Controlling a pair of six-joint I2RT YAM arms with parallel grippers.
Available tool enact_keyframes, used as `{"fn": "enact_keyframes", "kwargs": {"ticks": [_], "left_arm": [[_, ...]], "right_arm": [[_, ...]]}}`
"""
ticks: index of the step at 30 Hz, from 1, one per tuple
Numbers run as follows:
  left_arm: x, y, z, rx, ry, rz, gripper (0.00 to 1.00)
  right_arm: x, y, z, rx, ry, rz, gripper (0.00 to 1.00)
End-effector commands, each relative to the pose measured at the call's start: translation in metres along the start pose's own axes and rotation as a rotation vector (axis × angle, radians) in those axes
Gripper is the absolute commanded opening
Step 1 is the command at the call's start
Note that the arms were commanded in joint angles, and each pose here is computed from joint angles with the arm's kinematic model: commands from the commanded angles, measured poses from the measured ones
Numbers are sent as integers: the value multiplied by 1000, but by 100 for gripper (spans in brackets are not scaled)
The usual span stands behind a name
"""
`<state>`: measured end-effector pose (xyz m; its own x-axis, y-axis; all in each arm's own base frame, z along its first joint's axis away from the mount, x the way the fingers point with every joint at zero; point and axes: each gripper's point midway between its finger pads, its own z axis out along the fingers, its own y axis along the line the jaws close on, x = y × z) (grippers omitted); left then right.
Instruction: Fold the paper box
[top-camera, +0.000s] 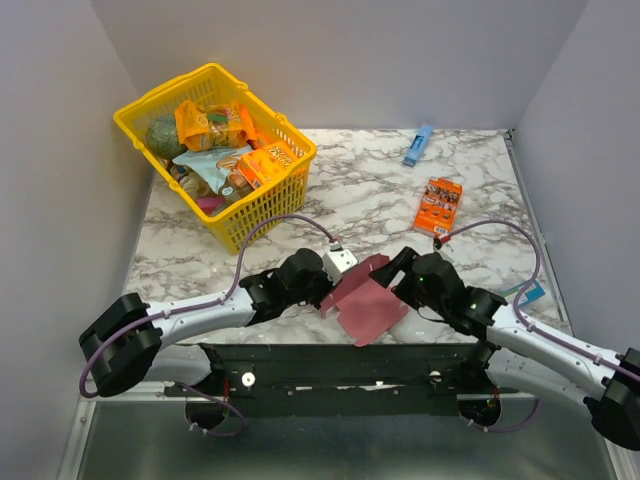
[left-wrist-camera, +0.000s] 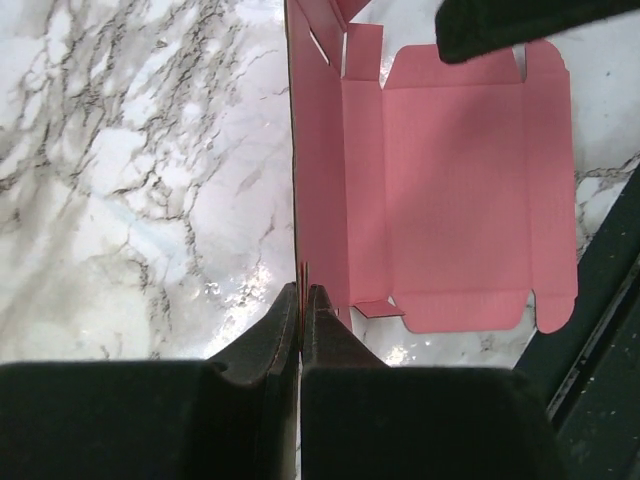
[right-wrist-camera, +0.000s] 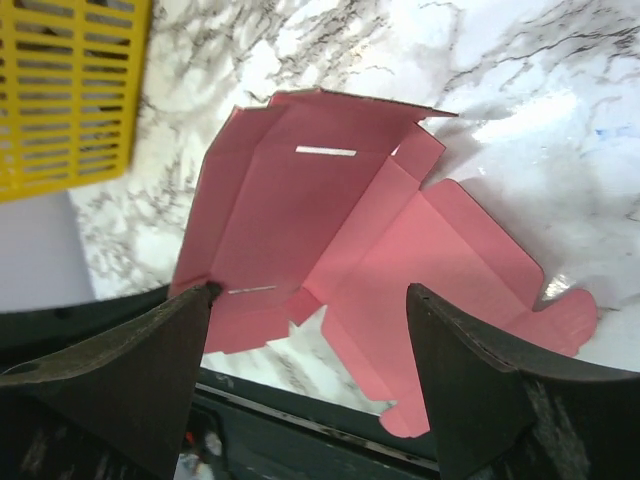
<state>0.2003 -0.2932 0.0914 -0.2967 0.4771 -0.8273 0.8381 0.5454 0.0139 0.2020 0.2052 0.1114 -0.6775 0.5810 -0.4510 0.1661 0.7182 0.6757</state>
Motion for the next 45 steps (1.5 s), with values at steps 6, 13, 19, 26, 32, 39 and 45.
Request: {"fn": "enact_keyframes", "kwargs": {"ticks": [6,13,19,26,32,39,45], "left_arm": [[-10,10,-5,-116,-25,107,0],[-4,9,2,-143,22,146,0],[-2,9,4,-153,33,152,0],[0,9,6,-163,45,160,0],[1,9,6,-169,48,161,0],[0,6,7,-150,33,151,0],[-3,2,7,-132,18,144,8]], "right_arm": [[0,71,14,-224,87,150,86],[9,72,34,-224,109,164,78],[14,68,44,-209,116,163,63],[21,60,53,-187,132,164,56],[24,57,57,-179,139,168,45],[28,53,59,-170,150,169,22],[31,50,63,-158,158,181,17]]}}
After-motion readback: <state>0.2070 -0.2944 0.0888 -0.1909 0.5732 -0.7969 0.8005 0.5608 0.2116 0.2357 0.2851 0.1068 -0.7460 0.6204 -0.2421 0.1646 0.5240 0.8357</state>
